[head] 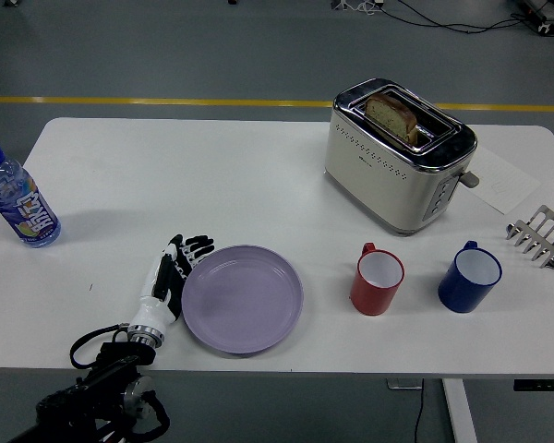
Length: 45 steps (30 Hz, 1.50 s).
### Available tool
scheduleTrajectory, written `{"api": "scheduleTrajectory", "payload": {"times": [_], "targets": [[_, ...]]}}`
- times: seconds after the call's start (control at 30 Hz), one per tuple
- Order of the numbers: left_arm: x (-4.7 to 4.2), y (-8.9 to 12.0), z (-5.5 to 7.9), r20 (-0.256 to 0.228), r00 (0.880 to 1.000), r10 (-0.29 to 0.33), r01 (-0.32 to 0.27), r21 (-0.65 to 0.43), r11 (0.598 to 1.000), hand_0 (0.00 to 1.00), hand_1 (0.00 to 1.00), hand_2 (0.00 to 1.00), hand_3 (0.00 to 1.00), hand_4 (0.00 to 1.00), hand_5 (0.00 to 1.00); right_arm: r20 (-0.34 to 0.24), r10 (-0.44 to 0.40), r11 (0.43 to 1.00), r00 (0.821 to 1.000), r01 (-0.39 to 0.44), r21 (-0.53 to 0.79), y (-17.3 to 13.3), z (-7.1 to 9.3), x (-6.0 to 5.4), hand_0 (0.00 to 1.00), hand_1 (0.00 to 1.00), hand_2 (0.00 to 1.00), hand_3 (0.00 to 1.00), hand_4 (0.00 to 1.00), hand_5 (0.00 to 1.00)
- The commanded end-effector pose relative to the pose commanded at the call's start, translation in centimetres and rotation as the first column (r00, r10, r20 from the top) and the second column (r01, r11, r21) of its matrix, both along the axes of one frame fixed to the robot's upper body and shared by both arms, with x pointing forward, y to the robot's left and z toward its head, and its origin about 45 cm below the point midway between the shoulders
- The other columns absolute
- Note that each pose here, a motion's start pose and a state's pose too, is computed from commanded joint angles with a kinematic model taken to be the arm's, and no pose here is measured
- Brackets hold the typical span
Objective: Push plate across desktop
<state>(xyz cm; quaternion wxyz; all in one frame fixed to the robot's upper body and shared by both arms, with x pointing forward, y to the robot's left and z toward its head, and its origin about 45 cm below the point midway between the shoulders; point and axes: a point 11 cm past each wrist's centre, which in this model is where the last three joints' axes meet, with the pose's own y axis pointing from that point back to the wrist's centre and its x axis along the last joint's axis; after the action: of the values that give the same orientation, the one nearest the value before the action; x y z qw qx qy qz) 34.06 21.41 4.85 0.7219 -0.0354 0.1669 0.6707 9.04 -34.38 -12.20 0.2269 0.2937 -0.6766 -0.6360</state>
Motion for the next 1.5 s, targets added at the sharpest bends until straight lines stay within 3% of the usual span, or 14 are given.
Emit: {"api": "scheduleTrajectory", "payload": {"times": [0.6, 0.87, 1.03, 1.2, 1.37, 1.5], "targets": [[0.39, -0.4, 0.4, 0.013, 1.0, -0.007, 0.007, 0.006, 1.0, 0.685, 0.703, 0.653, 0.558, 0.365, 0.998, -0.003, 0.007, 1.0, 1.0, -0.007, 0.007, 0.2, 0.0, -0.1, 0.685, 0.676, 0.742, 0.648, 0.45, 0.336], [1.38, 0.7, 1.3, 0.041, 0.999, 0.023, -0.024, 0.015, 1.0, 0.685, 0.703, 0.653, 0.557, 0.365, 0.998, 0.0, 0.009, 1.0, 1.0, -0.009, 0.008, 0.2, 0.0, 0.0, 0.684, 0.676, 0.742, 0.648, 0.45, 0.334], [2.27, 1.5, 2.3, 0.071, 0.997, 0.042, -0.044, 0.02, 0.999, 0.686, 0.703, 0.653, 0.556, 0.365, 0.998, -0.001, 0.009, 1.0, 1.0, -0.009, 0.008, 0.2, 0.0, 0.1, 0.683, 0.674, 0.742, 0.647, 0.45, 0.333], [3.32, 2.6, 4.2, 0.13, 0.99, 0.056, -0.061, 0.036, 0.997, 0.68, 0.696, 0.65, 0.555, 0.365, 0.998, 0.006, 0.006, 1.0, 1.0, -0.006, 0.003, 0.0, 0.1, 0.2, 0.683, 0.674, 0.741, 0.647, 0.45, 0.332], [3.88, 4.3, 6.1, 0.195, 0.979, 0.061, -0.075, 0.065, 0.995, 0.674, 0.681, 0.639, 0.555, 0.371, 0.998, 0.012, 0.002, 1.0, 1.0, -0.002, -0.005, -0.4, 0.2, 0.4, 0.683, 0.674, 0.738, 0.648, 0.451, 0.331], [3.8, 7.4, 8.4, 0.268, 0.959, 0.089, -0.117, 0.092, 0.989, 0.674, 0.681, 0.639, 0.555, 0.371, 0.998, 0.018, -0.006, 1.0, 1.0, 0.007, -0.017, -0.9, 0.3, 0.6, 0.683, 0.674, 0.738, 0.648, 0.451, 0.331]]}}
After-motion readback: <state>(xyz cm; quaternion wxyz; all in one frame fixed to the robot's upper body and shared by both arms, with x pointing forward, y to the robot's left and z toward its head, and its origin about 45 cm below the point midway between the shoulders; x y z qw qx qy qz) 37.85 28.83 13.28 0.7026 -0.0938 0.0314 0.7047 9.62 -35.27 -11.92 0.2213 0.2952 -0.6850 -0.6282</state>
